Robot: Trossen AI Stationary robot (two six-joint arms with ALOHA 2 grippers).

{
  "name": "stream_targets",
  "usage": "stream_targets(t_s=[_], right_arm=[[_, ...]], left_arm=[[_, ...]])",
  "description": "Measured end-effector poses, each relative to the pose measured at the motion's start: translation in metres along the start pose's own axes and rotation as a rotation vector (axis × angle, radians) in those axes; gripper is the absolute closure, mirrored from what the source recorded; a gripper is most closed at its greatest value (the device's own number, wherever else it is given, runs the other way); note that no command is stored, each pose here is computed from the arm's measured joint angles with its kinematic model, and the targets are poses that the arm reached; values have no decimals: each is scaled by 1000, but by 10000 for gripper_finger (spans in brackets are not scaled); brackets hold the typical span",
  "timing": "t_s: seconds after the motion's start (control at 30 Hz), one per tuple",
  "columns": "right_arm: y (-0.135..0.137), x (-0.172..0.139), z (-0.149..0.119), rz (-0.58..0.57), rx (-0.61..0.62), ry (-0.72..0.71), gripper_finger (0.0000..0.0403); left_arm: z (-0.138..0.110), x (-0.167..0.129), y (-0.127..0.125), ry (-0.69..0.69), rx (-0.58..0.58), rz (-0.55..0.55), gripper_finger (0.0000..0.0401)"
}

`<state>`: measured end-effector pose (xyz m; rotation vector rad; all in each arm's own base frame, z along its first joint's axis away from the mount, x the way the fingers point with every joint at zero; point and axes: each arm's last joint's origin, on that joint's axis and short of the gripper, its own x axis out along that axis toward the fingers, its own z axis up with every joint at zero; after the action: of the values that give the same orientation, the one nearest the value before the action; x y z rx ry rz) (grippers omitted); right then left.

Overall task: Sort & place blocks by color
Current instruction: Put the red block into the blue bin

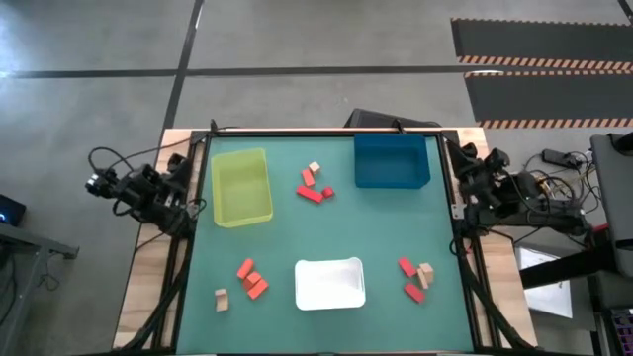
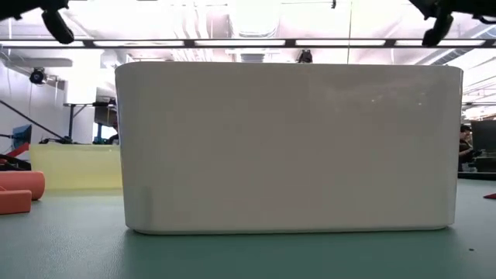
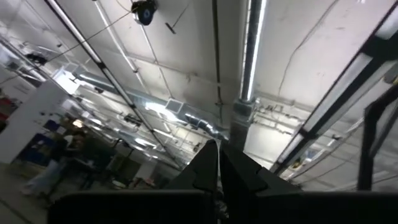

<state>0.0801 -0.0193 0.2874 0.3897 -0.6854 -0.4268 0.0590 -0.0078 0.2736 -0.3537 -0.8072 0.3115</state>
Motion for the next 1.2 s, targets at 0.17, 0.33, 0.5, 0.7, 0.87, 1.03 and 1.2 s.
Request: stream_targets(t_s=[0.17, 0.33, 0.5, 0.7, 0.87, 1.03, 1.2], right_arm=[[15, 33, -2, -44, -154, 76, 335], [25, 77, -29, -149, -307, 239, 335], [31, 109, -33, -196, -338, 335, 335], [37, 143, -43, -221, -396, 522, 335], [40, 177, -47, -232, -408, 634, 336], [38, 213, -62, -197, -425, 774, 336], [32, 249, -79, -101, -374, 897, 335]], left_arm=[[3, 20, -13, 59, 51, 121, 400], [-9, 38, -29, 148, 131, 184, 400], [-27, 57, -46, 227, 223, 190, 400], [-45, 82, -57, 255, 310, 230, 400], [-65, 93, -58, 290, 353, 258, 400], [-73, 94, -58, 298, 329, 267, 400], [-66, 93, -57, 279, 310, 270, 400]])
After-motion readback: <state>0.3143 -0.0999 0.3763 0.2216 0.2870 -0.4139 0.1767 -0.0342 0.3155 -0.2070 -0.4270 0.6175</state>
